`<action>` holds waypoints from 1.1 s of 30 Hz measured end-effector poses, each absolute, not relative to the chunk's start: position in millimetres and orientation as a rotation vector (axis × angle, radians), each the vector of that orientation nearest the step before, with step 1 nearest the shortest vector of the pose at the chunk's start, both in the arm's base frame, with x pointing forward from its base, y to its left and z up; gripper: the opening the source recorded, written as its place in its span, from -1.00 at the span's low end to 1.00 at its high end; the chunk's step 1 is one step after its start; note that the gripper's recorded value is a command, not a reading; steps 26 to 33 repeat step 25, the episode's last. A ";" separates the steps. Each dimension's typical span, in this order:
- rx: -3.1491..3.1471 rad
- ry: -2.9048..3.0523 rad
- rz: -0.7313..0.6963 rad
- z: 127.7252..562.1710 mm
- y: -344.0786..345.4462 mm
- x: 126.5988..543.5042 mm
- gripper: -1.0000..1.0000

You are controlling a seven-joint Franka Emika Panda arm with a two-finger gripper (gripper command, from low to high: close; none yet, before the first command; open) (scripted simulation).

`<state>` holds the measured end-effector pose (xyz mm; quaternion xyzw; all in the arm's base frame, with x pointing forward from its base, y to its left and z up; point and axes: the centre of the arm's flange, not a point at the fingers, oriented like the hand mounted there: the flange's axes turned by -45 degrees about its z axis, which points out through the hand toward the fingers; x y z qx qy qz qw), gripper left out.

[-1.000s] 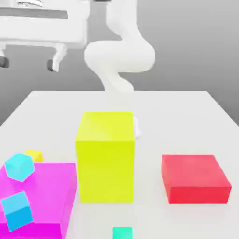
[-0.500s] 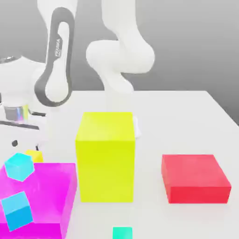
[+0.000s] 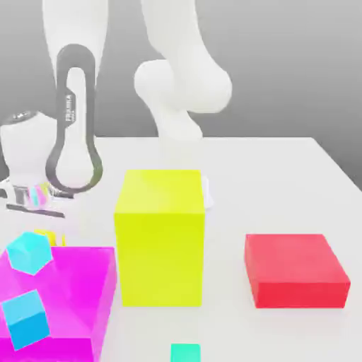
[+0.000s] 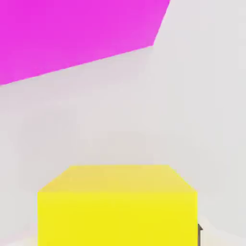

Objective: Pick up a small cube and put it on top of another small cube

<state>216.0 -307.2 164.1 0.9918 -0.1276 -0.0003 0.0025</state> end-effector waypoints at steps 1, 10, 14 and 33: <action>3.111 -0.400 -0.001 171.9 -307.1 216.1 -1.00; 3.078 -0.658 0.045 253.6 -340.1 249.0 -1.00; 3.101 -0.581 0.037 304.7 -320.5 307.0 -1.00; 3.121 -0.388 0.002 280.1 -277.5 352.8 1.00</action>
